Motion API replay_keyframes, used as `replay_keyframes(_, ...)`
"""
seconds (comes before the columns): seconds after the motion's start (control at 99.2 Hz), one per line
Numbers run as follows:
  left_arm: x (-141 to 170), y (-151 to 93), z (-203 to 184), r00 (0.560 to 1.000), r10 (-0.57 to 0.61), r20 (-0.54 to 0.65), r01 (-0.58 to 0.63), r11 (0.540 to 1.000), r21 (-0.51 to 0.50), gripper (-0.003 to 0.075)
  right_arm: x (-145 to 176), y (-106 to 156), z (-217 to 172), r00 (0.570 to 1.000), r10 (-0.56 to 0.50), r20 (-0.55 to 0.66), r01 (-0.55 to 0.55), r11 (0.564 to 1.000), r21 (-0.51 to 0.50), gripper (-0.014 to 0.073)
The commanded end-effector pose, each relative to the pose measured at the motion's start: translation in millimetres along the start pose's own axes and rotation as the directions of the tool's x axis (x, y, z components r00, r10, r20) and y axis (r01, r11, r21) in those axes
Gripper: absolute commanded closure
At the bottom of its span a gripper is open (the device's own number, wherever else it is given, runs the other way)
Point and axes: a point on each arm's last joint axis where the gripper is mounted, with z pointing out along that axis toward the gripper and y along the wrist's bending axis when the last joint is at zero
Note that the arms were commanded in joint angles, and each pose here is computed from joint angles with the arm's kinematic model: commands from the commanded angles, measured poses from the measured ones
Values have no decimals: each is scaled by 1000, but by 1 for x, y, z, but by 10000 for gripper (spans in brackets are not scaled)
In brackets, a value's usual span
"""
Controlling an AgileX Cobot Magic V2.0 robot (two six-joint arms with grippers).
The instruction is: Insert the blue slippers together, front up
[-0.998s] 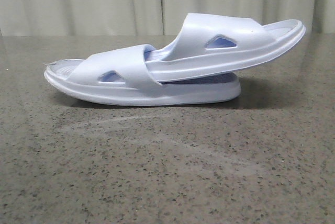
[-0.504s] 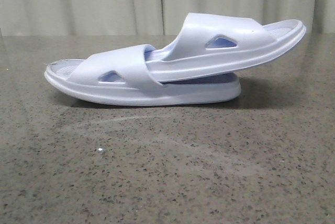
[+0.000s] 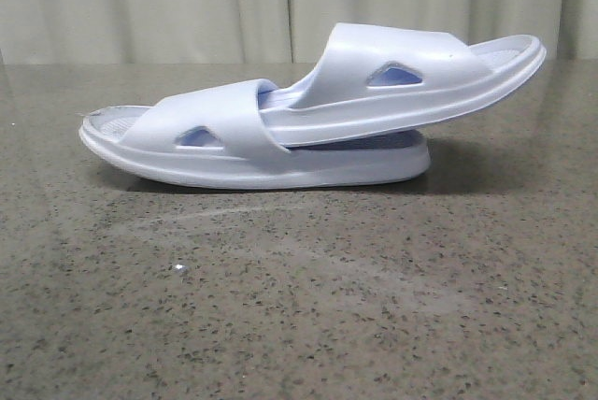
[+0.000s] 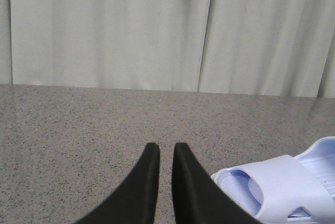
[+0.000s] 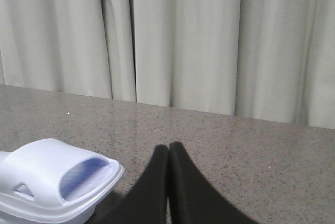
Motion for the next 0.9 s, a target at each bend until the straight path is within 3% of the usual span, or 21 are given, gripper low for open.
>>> replay_keyframes(0.0, -8, -1, 0, 1000, -16, 20, 16, 1000, 7, 704, -13, -3, 0, 997, -23, 76, 20, 999, 34, 702)
replay_keyframes(0.474, -4, -2, 0, 1000, -10, 6, 10, 1000, 24, 704, -13, -3, 0, 997, -23, 76, 20, 999, 34, 702)
replay_keyframes(0.675, -4, 0, -4, 989, 150, 13, -149, 989, -6, 704, -13, -3, 0, 997, -23, 76, 20, 999, 34, 702)
replay_keyframes(0.887, 4, 4, -16, 980, 197, 0, -197, 979, -56, 704, -13, -3, 0, 997, -23, 76, 20, 999, 34, 702)
